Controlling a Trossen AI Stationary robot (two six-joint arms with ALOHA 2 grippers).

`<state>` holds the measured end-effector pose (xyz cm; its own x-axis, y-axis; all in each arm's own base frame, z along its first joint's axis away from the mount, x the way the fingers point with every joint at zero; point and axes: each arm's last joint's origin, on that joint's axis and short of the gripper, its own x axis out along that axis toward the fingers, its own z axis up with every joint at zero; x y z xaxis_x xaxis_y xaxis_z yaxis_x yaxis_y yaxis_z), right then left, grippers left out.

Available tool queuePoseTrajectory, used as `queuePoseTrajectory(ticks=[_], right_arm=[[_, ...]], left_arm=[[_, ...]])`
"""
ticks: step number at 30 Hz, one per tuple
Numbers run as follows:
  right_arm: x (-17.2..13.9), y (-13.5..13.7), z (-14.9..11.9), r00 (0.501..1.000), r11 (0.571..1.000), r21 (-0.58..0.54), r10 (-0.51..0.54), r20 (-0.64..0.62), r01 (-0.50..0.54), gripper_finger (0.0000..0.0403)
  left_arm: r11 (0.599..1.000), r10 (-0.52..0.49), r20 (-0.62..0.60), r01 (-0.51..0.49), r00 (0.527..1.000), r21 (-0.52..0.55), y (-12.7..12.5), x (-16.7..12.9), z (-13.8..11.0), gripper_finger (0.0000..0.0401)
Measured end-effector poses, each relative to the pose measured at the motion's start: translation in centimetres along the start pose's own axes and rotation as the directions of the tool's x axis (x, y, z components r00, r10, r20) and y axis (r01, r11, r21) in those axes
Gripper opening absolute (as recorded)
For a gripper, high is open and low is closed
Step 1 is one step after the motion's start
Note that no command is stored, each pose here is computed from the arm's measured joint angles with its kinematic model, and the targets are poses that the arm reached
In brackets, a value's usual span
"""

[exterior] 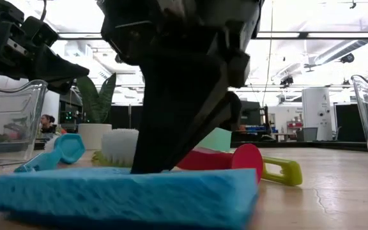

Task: Pick & Place Kitchen Sink Supplies
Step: Put the right blue sponge into the right transparent bin

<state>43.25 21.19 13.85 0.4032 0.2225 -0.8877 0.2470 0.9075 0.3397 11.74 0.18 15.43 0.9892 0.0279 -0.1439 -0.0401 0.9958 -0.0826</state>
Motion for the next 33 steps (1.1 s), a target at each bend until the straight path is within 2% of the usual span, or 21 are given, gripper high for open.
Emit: queuePoseTrajectory(ticks=[5,11,18,22,29,33], right_arm=[[-1.9,0.4,0.3,1.0,1.0,-0.015,0.022,0.0,-0.022,0.0008],[-5.2,0.3,0.0,0.999,0.999,-0.039,-0.025,-0.045,0.023,0.0008],[-11.6,0.3,-0.3,0.997,0.998,-0.042,-0.057,-0.054,0.054,0.0008],[-15.9,0.3,-0.7,0.998,0.997,-0.047,-0.059,-0.019,0.058,0.0008],[-22.5,-0.7,-3.7,0.982,0.983,-0.055,-0.179,-0.056,0.176,0.0008],[-25.0,-0.9,-5.7,0.968,0.97,-0.039,-0.241,-0.071,0.239,0.0008]], left_arm=[[1.0,0.0,0.0,0.0,1.0,0.0,0.0,0.0,0.0,0.0],[1.0,0.0,-0.001,0.0,1.0,0.0,0.0,0.0,0.0,0.0],[1.0,0.0,-0.002,0.0,1.0,0.0,0.0,0.0,0.0,0.0],[1.0,0.0,-0.002,0.0,1.0,0.0,0.0,0.0,0.0,0.0],[1.0,0.0,-0.004,0.0,1.0,0.0,0.0,0.0,0.0,0.0],[1.0,0.0,-0.005,0.0,1.0,0.0,0.0,0.0,0.0,0.0]])
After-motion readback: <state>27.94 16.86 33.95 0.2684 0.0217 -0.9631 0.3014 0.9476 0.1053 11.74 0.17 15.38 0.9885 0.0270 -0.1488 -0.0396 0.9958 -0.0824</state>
